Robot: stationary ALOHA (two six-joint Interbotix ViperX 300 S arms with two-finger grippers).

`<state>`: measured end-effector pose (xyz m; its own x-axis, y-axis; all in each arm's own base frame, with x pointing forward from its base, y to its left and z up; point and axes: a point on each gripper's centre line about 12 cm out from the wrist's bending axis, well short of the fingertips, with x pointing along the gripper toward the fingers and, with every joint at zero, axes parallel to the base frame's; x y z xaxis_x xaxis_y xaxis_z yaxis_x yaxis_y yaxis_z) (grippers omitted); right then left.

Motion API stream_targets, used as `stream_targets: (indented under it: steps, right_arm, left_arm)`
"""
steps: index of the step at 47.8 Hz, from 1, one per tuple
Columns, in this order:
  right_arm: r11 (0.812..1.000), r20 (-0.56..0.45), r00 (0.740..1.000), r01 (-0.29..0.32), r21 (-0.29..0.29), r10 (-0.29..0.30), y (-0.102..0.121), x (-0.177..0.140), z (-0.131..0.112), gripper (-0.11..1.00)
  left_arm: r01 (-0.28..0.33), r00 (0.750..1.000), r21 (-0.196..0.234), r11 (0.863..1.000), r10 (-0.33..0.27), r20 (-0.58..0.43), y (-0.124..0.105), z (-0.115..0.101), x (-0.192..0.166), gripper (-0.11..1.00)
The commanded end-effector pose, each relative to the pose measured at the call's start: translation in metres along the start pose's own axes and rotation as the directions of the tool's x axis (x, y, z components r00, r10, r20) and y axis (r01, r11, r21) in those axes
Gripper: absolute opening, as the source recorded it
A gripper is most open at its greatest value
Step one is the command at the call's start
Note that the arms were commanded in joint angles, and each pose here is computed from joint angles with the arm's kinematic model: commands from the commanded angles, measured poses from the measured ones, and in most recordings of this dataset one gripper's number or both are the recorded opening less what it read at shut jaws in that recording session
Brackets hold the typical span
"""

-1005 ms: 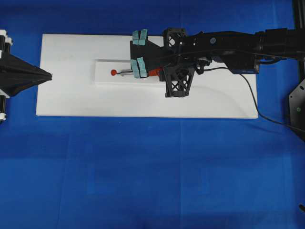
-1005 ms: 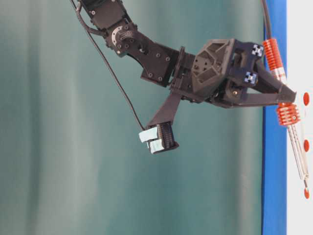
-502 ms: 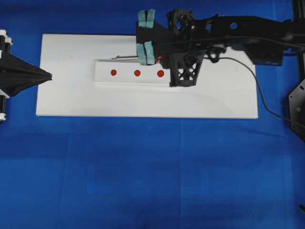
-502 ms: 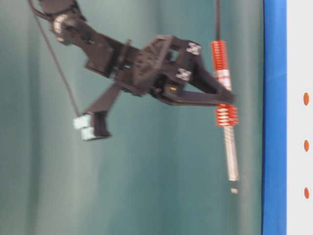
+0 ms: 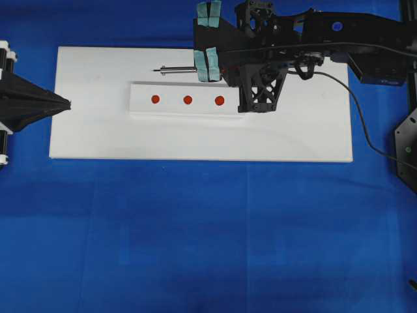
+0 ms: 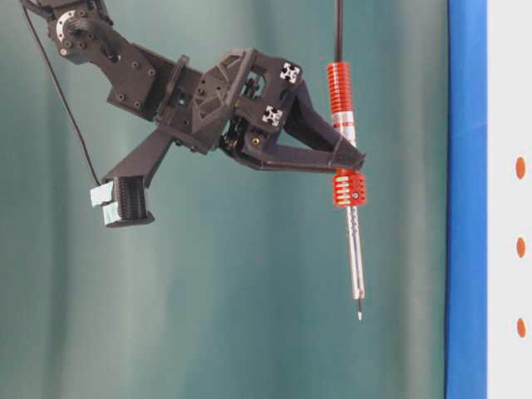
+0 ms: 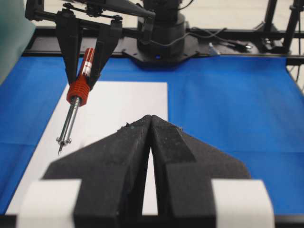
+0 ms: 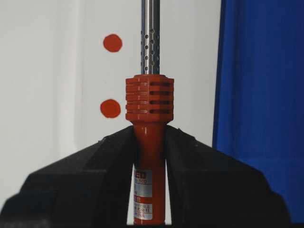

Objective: Touch the tip of the soldering iron to the mark.
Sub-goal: 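Raise the iron and shift it right above the strip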

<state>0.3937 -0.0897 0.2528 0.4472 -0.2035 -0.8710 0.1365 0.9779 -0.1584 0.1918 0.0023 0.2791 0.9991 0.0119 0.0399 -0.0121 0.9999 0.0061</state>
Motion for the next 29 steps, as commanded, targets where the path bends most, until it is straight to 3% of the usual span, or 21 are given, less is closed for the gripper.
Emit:
stream_targets:
  steps: [1, 29]
  right_arm:
    - [1.0, 0.031, 0.999, 0.009, 0.007, -0.009, -0.004, -0.019, 0.004, 0.07]
    - [0.999, -0.024, 1.0, 0.005, 0.044, -0.004, 0.0, -0.033, -0.049, 0.07]
  left_arm:
    - [-0.002, 1.0, 0.0, 1.0, 0.002, 0.015, 0.0, 0.005, 0.001, 0.0]
    - [-0.005, 1.0, 0.0, 1.0, 0.005, 0.018, 0.001, 0.005, 0.001, 0.0]
